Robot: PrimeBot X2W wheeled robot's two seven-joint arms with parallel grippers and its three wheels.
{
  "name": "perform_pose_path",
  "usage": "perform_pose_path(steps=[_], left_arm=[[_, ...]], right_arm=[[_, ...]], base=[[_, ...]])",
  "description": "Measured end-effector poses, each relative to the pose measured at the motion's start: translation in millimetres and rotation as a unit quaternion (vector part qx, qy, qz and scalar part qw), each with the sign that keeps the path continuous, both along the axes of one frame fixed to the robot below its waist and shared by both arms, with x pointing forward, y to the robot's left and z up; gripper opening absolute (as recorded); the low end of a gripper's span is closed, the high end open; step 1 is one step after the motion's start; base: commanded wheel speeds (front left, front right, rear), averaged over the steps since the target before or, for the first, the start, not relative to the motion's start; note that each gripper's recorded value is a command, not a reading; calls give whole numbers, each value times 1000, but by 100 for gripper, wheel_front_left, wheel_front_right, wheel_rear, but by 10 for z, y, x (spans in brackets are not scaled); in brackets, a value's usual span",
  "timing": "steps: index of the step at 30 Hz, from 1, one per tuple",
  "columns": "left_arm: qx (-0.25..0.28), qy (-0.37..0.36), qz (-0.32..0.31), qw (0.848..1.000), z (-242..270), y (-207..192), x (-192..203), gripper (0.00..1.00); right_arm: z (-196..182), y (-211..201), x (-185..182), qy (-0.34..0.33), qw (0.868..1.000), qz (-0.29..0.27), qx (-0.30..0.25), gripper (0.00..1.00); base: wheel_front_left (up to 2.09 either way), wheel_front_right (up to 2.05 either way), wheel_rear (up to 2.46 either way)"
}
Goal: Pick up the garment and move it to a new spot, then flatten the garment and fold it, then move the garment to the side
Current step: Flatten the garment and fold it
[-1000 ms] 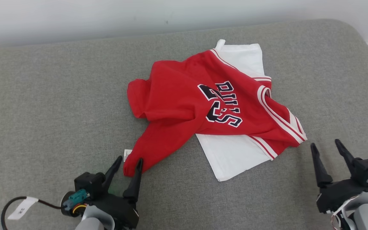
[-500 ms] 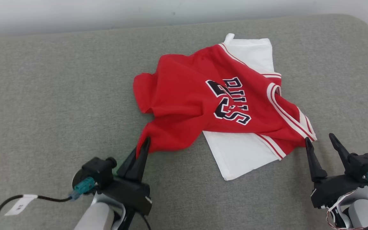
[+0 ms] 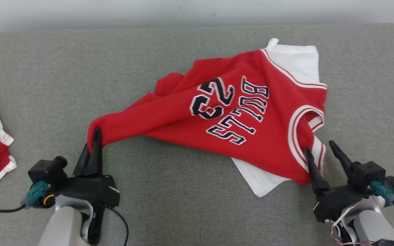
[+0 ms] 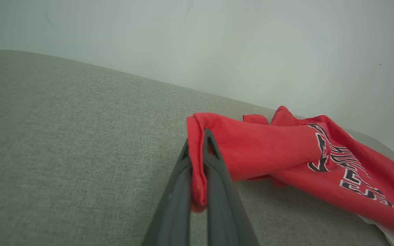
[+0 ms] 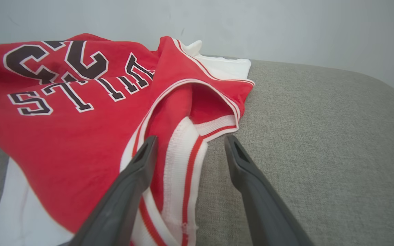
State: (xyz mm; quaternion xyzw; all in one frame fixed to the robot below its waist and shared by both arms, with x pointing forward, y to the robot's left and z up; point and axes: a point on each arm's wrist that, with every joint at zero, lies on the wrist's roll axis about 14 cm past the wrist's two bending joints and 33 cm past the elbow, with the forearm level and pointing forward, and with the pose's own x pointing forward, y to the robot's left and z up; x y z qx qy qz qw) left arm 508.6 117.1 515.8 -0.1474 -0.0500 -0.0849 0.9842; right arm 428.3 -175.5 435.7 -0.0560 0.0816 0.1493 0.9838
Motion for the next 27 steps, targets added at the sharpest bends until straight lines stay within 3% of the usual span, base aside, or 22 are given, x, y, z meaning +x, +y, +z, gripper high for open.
perform_pose_path(steps=[2, 4, 5, 12, 19, 27], left_arm=[[10, 23, 5, 1000, -151, 42, 39, 18], [10, 37, 12, 999, -241, 85, 73, 79], [9, 44, 17, 999, -288, 113, 84, 100], [13, 20, 105, 994, -107, 547, 98, 100], [34, 21, 67, 997, -148, 363, -222, 100], [28, 43, 55, 997, -263, 280, -559, 100]], right_arm=[[2, 14, -5, 0, 1000, 1, 3, 100], [-10, 9, -24, 3, 1000, 0, 4, 100], [-14, 7, -35, 4, 1000, -1, 5, 100], [-18, -6, -111, 7, 1000, -2, 8, 100], [47, 446, -289, 2, 998, 65, 24, 100], [-160, 1004, -696, 48, 984, 171, 32, 100]], base=[[0, 0, 0], [0, 0, 0], [0, 0, 0], [0, 0, 0], [0, 0, 0], [0, 0, 0]])
